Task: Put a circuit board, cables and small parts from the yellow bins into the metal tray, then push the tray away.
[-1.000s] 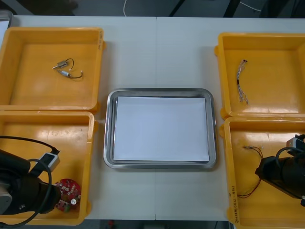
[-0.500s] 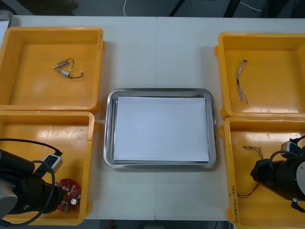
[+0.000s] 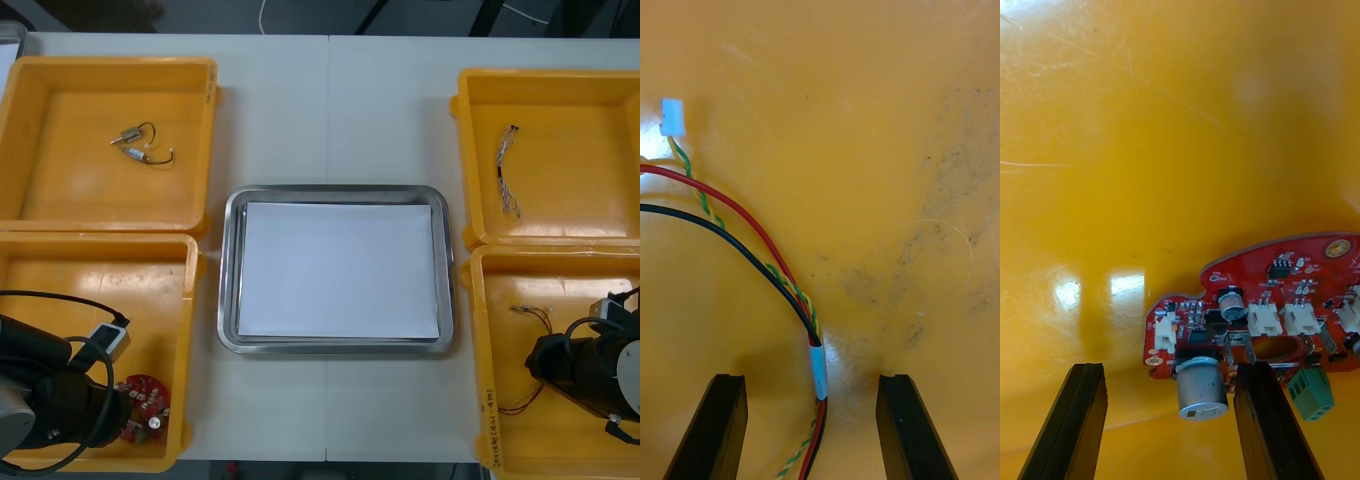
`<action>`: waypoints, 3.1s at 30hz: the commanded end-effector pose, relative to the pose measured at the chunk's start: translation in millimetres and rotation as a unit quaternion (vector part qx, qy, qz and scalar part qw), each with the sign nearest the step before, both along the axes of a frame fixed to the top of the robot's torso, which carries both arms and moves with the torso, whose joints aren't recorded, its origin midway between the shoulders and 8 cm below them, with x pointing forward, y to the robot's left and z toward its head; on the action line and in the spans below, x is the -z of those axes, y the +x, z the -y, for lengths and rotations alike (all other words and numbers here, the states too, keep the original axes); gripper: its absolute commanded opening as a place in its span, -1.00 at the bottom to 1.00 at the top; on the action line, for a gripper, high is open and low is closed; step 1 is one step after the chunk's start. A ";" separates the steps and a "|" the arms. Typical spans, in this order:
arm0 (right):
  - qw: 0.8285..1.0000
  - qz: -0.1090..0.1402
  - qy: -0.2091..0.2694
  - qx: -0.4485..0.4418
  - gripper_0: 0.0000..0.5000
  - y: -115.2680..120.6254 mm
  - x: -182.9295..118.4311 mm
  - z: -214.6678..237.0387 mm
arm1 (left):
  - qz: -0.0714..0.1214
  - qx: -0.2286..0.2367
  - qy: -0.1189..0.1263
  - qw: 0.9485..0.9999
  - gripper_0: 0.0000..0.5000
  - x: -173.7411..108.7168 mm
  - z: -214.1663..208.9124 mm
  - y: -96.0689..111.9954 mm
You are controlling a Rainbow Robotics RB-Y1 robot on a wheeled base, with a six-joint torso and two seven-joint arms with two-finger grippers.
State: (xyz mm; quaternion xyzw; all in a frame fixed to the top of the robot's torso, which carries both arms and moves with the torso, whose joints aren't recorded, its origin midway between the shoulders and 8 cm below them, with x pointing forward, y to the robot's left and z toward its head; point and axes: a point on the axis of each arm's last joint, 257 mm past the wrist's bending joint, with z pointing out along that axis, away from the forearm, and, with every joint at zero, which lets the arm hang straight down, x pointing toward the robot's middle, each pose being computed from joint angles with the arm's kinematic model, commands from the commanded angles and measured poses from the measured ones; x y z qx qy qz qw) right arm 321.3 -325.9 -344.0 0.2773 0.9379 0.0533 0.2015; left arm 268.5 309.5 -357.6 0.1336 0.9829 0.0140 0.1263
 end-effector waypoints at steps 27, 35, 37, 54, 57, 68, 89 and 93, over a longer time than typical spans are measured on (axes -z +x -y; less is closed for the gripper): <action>0.999 -0.020 0.019 0.017 -1.00 -9.8 15.7 -13.6 | 0.043 0.034 0.026 0.998 -0.99 -33.3 -17.6 30.9; 1.000 -0.007 0.014 0.019 -1.00 -9.3 -7.0 -5.0 | 0.040 0.010 0.006 0.999 -1.00 -79.8 -18.0 42.3; 1.000 -0.003 0.010 0.020 -1.00 -7.6 -14.9 -1.1 | 0.041 0.007 0.001 0.999 -1.00 -90.4 -16.0 44.7; 0.999 0.020 -0.043 -0.014 -1.00 1.8 -107.0 26.3 | 0.065 0.032 -0.004 0.997 -1.00 -172.8 29.1 69.4; 0.997 0.050 -0.053 -0.020 -1.00 13.5 -128.1 29.8 | 0.063 0.042 -0.012 0.997 -1.00 -181.2 41.6 70.3; 0.988 0.098 -0.087 -0.080 -1.00 21.8 -184.0 51.0 | 0.084 0.102 -0.034 0.991 -0.99 -195.5 110.8 88.5; 0.957 0.097 -0.144 -0.230 -1.00 15.8 -230.1 49.3 | 0.068 0.130 -0.033 0.989 -1.00 -135.7 195.5 111.8; 0.948 0.087 -0.157 -0.264 -1.00 12.2 -234.1 46.4 | 0.063 0.129 -0.036 0.989 -0.99 -128.1 203.9 117.3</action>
